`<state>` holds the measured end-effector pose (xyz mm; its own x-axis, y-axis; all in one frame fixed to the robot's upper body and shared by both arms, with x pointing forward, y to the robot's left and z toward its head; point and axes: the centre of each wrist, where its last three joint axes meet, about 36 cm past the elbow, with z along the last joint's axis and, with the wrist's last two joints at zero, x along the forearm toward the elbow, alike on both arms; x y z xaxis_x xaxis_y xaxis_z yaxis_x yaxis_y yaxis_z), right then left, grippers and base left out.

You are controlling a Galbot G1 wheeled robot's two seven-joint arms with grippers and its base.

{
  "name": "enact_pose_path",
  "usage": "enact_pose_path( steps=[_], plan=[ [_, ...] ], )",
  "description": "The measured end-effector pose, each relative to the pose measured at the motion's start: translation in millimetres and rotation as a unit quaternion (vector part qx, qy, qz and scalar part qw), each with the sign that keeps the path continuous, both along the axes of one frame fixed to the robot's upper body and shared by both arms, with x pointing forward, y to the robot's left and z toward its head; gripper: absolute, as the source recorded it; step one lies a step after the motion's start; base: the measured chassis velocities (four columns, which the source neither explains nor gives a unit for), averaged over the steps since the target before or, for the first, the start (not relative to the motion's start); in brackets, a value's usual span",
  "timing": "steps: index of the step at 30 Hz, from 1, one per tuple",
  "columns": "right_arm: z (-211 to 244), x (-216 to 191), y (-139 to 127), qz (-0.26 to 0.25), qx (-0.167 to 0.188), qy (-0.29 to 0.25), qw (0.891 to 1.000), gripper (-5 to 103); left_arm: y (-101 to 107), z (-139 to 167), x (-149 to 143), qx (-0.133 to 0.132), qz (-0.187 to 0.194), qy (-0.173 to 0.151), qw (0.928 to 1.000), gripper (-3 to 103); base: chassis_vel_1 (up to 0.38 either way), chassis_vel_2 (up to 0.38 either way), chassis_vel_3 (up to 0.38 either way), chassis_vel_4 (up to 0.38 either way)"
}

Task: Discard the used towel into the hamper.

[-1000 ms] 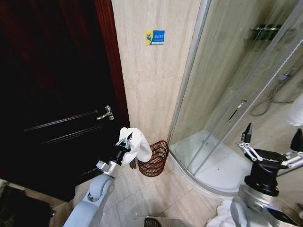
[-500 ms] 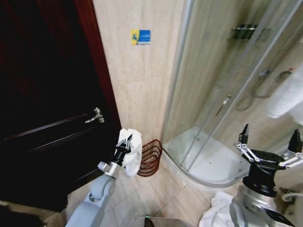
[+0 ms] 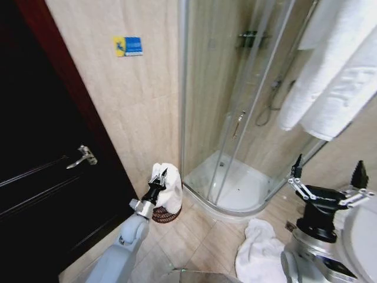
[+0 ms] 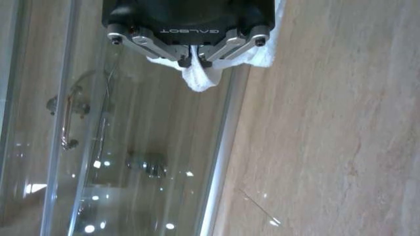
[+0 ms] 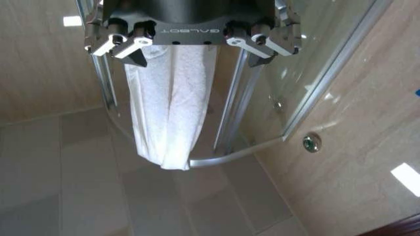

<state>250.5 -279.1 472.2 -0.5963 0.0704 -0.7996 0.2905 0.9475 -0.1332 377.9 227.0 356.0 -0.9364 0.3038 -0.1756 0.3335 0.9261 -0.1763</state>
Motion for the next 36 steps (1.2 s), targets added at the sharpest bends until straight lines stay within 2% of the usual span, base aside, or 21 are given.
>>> enact_pose_path(
  steps=[2, 6, 7, 8, 11, 14, 15, 20, 27, 36],
  plan=[
    [0, 0, 0, 0.0, 0.0, 0.0, 1.0, 100, 1, 1, 5, -0.001, -0.001, -0.002, 1.0, 2, 0.0, 0.0, 0.0, 0.0],
    [-2, 0, -2, -0.003, -0.002, 0.001, 1.0, 100, 4, 7, 36, 0.002, -0.004, -0.008, 1.0, 2, 0.0, 0.0, 0.0, 0.0],
    [-2, 0, -3, -0.004, -0.002, 0.001, 1.0, 100, 5, 10, 51, 0.005, 0.0, -0.012, 0.9999, 2, 0.0, 0.0, 0.0, 0.0],
    [-2, 0, -3, -0.004, -0.002, 0.001, 1.0, 100, 5, 10, 51, 0.005, 0.0, -0.012, 0.9999, 2, 0.0, 0.0, 0.0, 0.0],
    [-3, 0, -2, -0.005, 0.0, 0.002, 1.0, 100, 10, 20, 93, 0.014, 0.019, -0.022, 0.9995, 2, 0.0, 0.0, 0.0, 0.0],
    [-3, 0, -2, -0.005, 0.0, 0.002, 1.0, 100, 12, 21, 103, 0.017, 0.027, -0.022, 0.9993, 2, 0.0, 0.0, 0.0, 0.0],
    [-2, 1, -2, -0.005, -0.001, 0.001, 1.0, 100, 15, 23, 114, 0.019, 0.034, -0.022, 0.999, 2, 0.0, 0.0, 0.0, 0.0],
    [-3, 1, -4, -0.007, -0.002, 0.002, 1.0, 100, 17, 21, 127, 0.024, 0.036, -0.019, 0.9989, 2, 0.0, 0.0, 0.0, 0.0],
    [-6, 1, -4, -0.008, 0.001, 0.006, 1.0, 100, 14, 1, 131, 0.036, 0.045, -0.011, 0.9983, 2, 0.0, 0.0, 0.0, 0.0],
    [-11, 2, -5, -0.006, 0.001, 0.008, 1.0, 100, 11, -59, 126, 0.062, 0.069, 0.019, 0.9955, 2, 0.0, 0.0, 0.0, 0.0]
  ],
)
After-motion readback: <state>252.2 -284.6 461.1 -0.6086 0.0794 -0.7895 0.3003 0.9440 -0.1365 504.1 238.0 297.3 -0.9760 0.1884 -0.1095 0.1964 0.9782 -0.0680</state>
